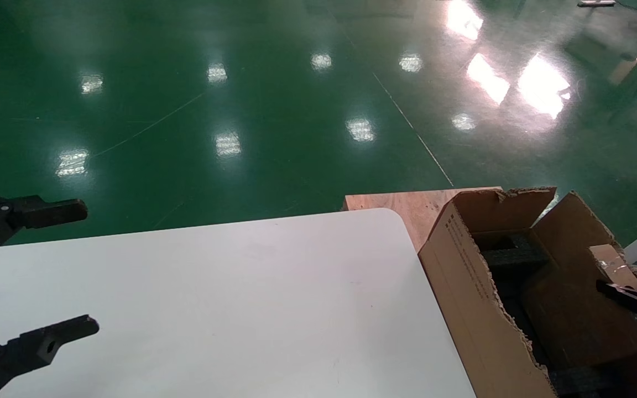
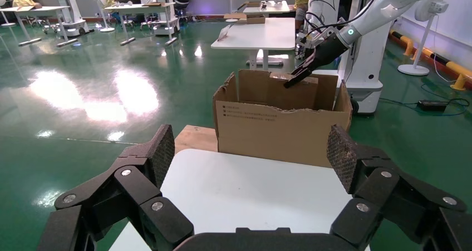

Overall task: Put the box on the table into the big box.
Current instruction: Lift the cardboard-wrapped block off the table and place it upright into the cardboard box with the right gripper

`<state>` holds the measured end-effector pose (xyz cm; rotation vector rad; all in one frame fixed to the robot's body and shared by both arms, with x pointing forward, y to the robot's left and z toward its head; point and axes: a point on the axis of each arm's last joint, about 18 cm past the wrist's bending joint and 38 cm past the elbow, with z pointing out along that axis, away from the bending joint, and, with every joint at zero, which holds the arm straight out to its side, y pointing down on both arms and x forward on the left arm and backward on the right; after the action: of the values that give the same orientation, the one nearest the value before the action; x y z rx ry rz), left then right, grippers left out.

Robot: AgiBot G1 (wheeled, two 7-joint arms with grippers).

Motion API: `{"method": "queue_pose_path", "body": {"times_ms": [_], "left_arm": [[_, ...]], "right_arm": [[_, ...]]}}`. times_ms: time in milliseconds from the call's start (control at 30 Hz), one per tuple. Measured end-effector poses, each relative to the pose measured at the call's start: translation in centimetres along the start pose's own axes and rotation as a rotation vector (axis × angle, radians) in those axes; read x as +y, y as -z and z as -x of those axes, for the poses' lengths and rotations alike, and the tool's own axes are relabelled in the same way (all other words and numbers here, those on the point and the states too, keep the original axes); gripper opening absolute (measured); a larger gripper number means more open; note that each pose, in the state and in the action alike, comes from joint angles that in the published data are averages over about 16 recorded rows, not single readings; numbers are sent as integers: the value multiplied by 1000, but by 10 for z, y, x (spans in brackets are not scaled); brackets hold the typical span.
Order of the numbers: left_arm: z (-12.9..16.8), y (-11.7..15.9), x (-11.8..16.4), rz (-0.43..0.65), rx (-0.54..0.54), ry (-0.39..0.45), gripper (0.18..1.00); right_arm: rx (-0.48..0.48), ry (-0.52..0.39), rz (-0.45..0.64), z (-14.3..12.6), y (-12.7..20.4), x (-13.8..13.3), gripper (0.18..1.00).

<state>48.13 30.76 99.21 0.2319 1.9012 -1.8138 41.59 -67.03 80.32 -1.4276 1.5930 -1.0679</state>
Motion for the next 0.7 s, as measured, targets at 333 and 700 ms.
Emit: {"method": "queue_pose_path", "body": {"times_ms": [333, 700], "left_arm": [[0, 0, 0, 0, 0, 0, 1001], [0, 0, 0, 0, 0, 0, 1001]], "right_arm": [[4, -7, 12, -1, 0, 6, 465], [4, -12, 29, -1, 0, 9, 465]]}}
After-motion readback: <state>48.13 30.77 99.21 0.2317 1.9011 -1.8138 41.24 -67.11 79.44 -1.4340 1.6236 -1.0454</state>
